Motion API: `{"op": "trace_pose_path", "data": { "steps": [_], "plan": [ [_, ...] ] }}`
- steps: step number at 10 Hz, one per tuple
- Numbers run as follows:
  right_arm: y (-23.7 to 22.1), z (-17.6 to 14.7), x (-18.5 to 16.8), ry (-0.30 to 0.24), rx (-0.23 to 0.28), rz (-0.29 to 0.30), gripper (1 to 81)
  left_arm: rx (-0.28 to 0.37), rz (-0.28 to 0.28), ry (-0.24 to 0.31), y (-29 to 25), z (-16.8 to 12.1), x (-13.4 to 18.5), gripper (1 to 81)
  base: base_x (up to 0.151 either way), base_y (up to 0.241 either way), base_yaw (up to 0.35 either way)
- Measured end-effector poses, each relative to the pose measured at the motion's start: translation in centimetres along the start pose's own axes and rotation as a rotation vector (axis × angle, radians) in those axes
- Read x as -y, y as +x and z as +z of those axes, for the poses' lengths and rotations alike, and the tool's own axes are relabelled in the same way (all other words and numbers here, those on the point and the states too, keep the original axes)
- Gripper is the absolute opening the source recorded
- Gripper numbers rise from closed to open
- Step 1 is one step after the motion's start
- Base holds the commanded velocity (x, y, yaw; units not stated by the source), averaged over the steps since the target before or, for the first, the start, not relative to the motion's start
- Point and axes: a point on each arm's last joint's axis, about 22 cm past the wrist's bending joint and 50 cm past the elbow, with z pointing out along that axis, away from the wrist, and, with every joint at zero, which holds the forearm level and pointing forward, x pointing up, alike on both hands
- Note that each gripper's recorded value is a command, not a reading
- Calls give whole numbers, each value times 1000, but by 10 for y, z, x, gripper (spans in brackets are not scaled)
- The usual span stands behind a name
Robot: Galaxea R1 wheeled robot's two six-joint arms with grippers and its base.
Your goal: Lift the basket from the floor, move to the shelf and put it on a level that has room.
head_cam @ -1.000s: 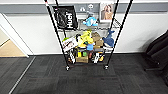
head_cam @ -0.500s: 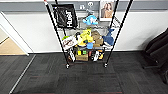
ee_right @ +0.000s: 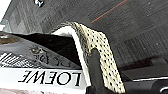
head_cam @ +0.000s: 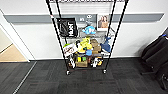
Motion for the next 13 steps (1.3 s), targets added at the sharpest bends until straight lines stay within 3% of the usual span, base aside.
{"op": "trace_pose_path", "data": {
  "steps": [5,8,13],
  "plan": [
    [-38,-41,12,14,-14,-22,10,-15,19,-12,-48,-38,-19,10,0,0,0],
    [-50,-48,11,9,-16,-18,10,-10,13,-19,-66,-39,-26,10,0,0,0],
    [-100,-49,5,-2,36,16,10,32,-23,-10,-109,-39,-18,10,0,0,0]
  ]
}}
